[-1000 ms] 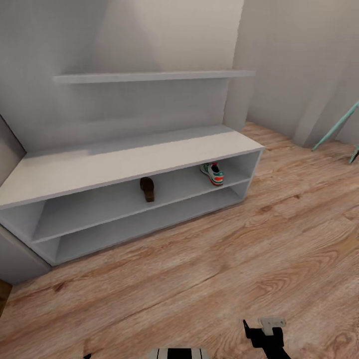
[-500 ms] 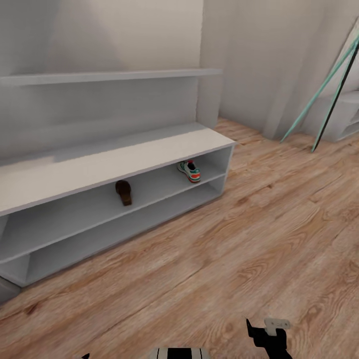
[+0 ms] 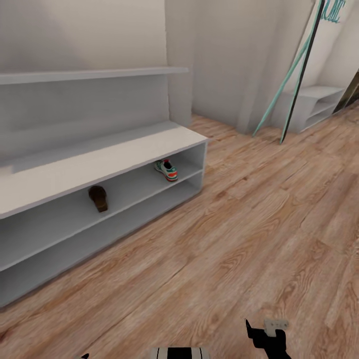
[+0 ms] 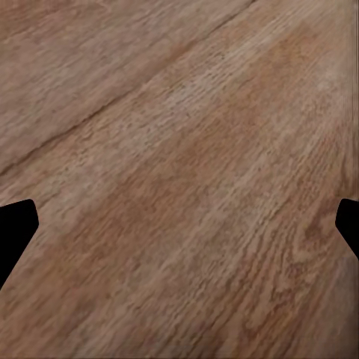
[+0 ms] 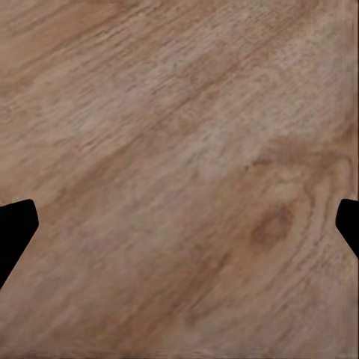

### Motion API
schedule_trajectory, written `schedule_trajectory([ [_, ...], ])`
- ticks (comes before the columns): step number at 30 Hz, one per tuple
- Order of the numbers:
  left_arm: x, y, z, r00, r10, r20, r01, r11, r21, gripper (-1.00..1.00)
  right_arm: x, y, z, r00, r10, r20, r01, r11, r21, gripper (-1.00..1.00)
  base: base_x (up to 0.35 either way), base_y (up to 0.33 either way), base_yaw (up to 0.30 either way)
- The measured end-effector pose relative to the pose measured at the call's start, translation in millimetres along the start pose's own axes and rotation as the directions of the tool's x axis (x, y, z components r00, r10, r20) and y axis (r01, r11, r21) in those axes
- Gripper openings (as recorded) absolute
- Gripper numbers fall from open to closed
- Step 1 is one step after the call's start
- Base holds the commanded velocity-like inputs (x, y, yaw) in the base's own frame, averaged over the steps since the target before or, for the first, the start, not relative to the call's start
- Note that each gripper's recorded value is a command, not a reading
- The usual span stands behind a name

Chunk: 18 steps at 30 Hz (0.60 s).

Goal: Pick up the two gym shoes and the two sandals from the corridor floor and place them onto the hallstand (shoe rack) in the corridor, making sure they are on the rack and not on the floor. Arrange them so the two gym shoes are next to each other and the two sandals are next to each other.

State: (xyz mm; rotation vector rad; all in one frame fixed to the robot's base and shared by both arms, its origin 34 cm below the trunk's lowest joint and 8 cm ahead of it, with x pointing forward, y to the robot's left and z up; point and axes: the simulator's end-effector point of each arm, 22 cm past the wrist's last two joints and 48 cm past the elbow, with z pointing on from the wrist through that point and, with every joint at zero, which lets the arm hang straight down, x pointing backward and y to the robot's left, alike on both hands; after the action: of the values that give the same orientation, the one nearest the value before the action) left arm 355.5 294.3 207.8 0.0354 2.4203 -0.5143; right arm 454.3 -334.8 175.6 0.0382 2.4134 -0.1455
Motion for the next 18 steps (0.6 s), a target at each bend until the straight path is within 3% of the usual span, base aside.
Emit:
schedule_trajectory([
  [18,3.4,0.3,0.0,1.0,-0.002,-0.008,0.002,1.0,-0.001,1.0,6.5,-0.1,-0.8,1.0,-0.001,-0.012,0.001,1.0,0.001,1.0,0.0,0.0,-0.3],
])
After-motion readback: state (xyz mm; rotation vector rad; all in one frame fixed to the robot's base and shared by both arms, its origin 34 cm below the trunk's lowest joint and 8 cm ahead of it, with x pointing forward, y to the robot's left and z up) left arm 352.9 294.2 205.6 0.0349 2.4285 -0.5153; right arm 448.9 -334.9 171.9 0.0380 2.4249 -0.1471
